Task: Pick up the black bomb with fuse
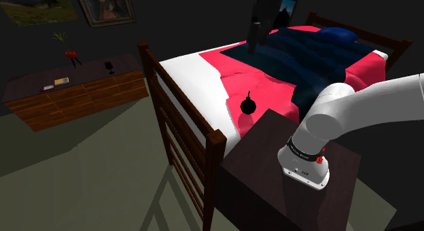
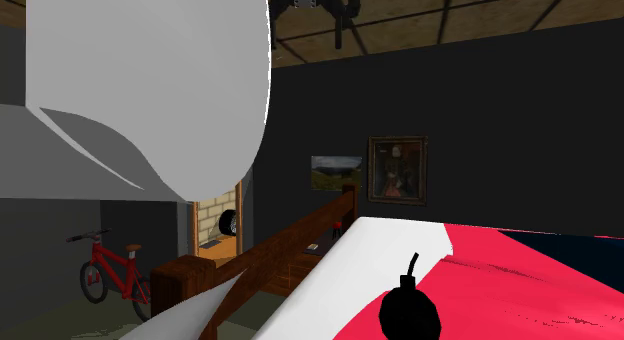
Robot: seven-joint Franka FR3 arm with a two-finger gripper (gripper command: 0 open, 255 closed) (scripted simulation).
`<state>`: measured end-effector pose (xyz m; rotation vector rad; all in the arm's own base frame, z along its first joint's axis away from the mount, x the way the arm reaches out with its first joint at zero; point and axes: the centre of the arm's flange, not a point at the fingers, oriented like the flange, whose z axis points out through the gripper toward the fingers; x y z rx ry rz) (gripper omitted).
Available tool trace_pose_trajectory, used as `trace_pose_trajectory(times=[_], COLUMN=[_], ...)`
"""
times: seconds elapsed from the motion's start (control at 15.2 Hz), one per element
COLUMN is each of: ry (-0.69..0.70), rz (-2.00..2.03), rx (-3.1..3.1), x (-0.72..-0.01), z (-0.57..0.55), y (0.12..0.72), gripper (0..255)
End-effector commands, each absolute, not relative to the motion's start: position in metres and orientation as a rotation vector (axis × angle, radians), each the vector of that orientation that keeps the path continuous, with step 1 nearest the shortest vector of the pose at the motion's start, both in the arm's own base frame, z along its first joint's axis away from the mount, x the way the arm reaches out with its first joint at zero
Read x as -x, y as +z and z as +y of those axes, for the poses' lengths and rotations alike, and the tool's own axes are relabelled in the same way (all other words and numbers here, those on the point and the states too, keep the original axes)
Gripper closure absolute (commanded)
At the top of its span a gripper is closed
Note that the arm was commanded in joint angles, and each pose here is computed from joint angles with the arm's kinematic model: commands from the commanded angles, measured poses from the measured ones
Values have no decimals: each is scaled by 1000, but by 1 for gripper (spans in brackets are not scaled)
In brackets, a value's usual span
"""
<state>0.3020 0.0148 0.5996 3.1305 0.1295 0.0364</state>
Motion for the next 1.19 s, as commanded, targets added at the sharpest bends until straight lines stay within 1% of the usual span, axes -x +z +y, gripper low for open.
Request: trace_pose_trajectory(times=[0.0, 1.12], ry=[36, 8], rz=[129, 303], rx=[-3130, -3183], x=[-302, -326], z=[15, -103], y=[600, 404], gripper=[0, 0])
